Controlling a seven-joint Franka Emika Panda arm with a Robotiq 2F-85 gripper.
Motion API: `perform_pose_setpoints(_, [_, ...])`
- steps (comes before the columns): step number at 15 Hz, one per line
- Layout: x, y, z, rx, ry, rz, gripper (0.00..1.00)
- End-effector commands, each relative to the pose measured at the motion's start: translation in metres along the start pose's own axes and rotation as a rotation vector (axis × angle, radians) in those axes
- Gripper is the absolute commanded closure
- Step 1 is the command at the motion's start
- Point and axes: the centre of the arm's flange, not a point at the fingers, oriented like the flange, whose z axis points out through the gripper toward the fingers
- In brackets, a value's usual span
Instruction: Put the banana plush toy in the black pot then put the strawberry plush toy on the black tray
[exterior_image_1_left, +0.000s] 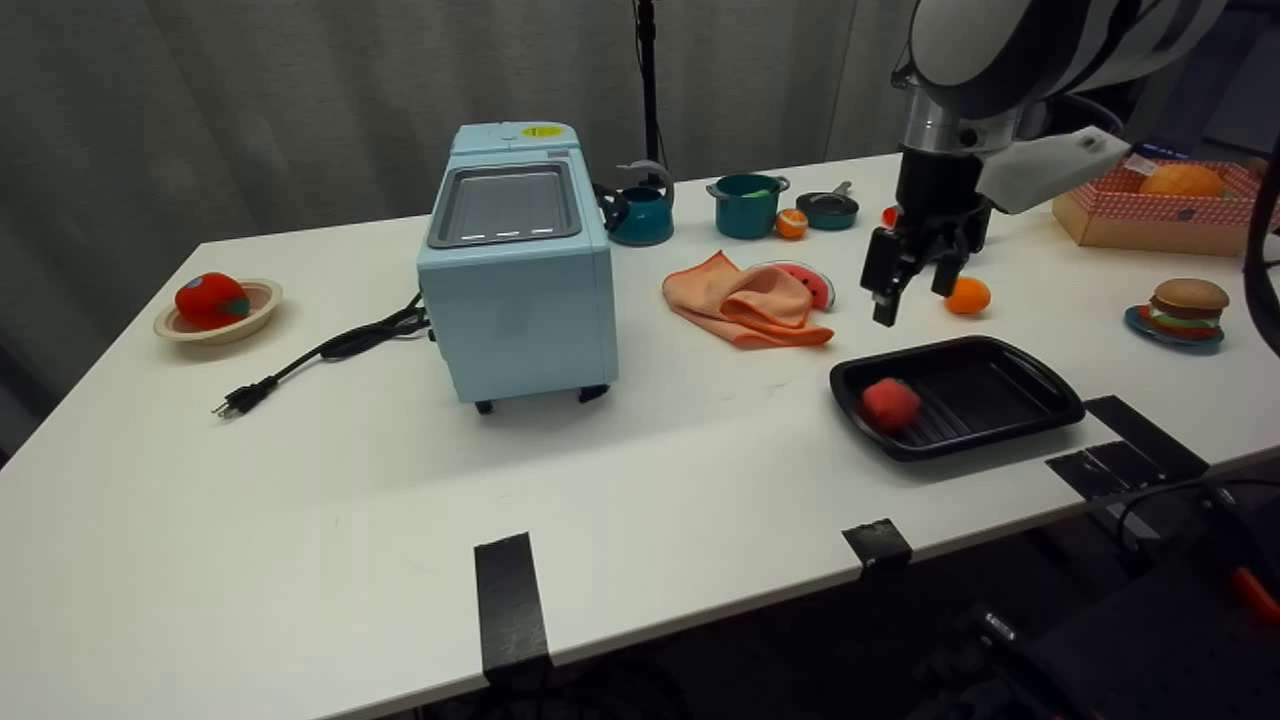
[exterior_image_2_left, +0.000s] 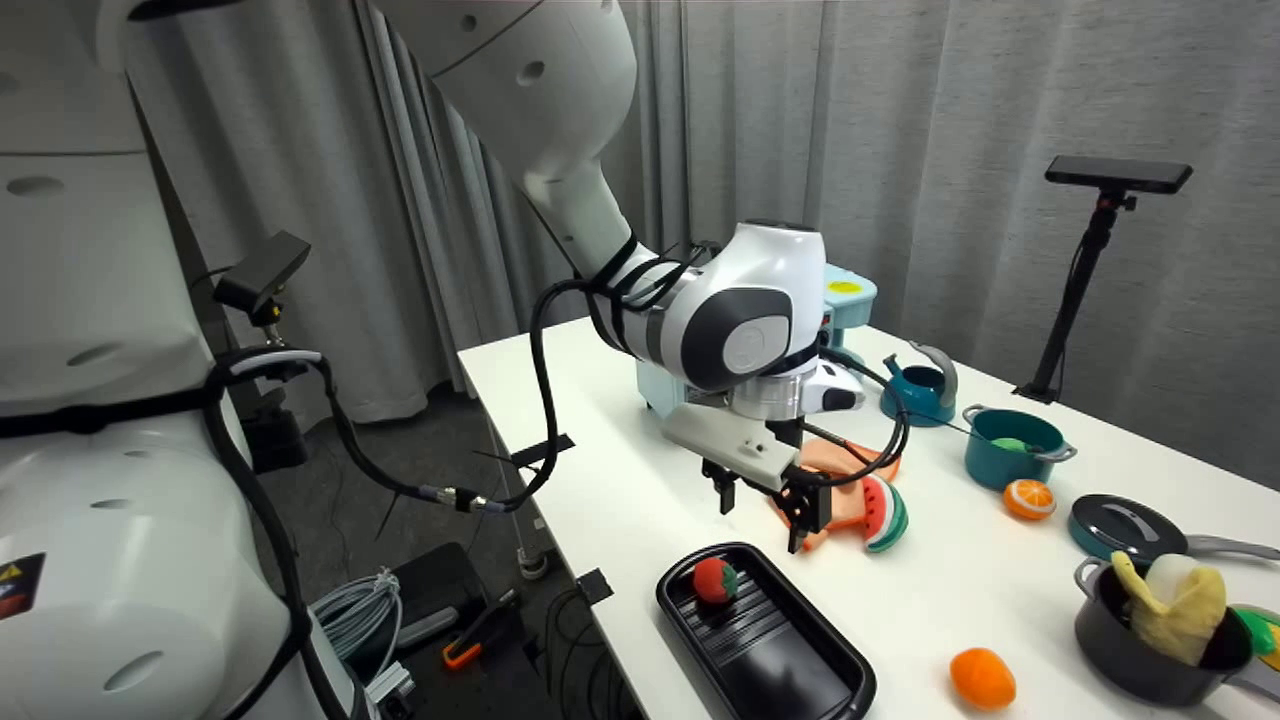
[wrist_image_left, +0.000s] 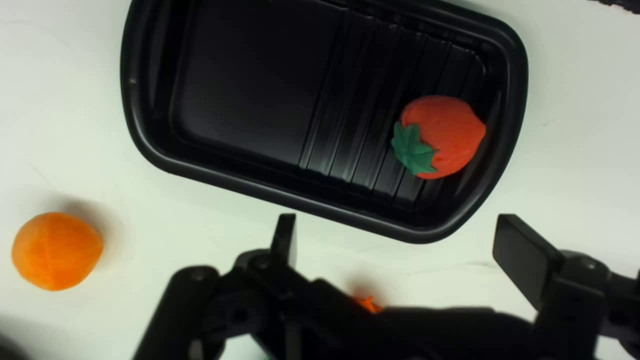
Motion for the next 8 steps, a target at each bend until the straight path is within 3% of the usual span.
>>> perform_pose_setpoints(1, [0.001, 0.013, -0.021, 0.003, 0.042, 0.050, 0.00])
perform_pose_setpoints(8, [0.008, 0.032, -0.055, 0.020, 0.120, 0.127, 0.00])
